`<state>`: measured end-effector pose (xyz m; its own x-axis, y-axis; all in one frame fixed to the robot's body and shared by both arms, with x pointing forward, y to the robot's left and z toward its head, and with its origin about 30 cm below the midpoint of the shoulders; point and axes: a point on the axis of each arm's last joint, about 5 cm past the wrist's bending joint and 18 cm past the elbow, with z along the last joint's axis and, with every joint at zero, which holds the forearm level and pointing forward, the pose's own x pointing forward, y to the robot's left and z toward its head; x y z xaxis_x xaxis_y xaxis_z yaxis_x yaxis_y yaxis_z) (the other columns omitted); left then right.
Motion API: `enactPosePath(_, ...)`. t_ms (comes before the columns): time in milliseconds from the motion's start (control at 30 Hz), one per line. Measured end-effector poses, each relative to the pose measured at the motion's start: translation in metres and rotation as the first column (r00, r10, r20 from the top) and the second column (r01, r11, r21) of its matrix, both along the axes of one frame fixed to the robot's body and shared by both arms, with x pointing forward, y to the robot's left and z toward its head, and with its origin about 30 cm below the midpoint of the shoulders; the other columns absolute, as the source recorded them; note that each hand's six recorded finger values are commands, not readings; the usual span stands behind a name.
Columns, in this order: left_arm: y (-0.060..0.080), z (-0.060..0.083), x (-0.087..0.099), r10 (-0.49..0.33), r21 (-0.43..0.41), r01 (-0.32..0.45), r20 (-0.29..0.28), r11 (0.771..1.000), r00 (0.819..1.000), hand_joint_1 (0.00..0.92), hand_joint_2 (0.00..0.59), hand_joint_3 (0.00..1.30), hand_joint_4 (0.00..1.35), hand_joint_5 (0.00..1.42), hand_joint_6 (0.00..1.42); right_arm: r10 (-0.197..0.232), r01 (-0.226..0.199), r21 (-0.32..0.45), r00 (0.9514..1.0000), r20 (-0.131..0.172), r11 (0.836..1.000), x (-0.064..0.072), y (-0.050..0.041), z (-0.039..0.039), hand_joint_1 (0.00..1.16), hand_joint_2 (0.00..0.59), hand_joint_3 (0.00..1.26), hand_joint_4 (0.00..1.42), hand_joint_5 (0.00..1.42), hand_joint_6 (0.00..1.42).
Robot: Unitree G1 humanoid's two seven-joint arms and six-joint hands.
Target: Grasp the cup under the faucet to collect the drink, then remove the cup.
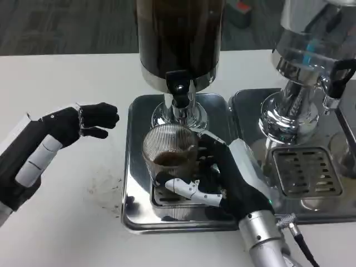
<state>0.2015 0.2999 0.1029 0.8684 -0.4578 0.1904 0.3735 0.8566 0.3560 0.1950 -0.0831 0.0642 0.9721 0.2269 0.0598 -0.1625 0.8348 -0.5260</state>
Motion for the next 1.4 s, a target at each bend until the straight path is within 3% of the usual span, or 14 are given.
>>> enactPosePath(367, 0.0, 0.0, 0.0, -0.003, 0.01, 0.003, -0.005, 1.0, 1.0, 0.0, 0.121, 0.38, 0.34, 0.32, 0.39, -0.078, 0.078, 0.017, 0.9964, 0.034, 0.997, -0.009, -0.0009, -0.0072, 0.68, 0.213, 0.42, 0.5, 0.55, 0.64)
enactPosePath(600, 0.0, -0.002, 0.0, 0.001, 0.007, -0.001, -0.015, 1.0, 1.0, 0.0, 0.12, 0.37, 0.34, 0.32, 0.39, -0.103, 0.102, 0.029, 0.9938, 0.042, 0.994, -0.013, -0.0034, -0.0093, 0.69, 0.238, 0.45, 0.52, 0.58, 0.67)
enactPosePath(1000, 0.0, -0.004, 0.002, 0.002, 0.005, -0.002, -0.02, 1.0, 1.0, 0.0, 0.12, 0.37, 0.35, 0.33, 0.41, -0.153, 0.151, 0.042, 0.9873, 0.043, 0.988, -0.021, -0.0123, -0.0093, 0.7, 0.249, 0.47, 0.53, 0.6, 0.71)
enactPosePath(1400, -0.001, -0.004, 0.005, 0.0, 0.008, 0.0, -0.017, 1.0, 1.0, 0.0, 0.12, 0.37, 0.35, 0.33, 0.41, -0.202, 0.197, 0.065, 0.9768, 0.073, 0.978, -0.025, -0.0188, -0.0036, 0.72, 0.237, 0.48, 0.54, 0.63, 0.74)
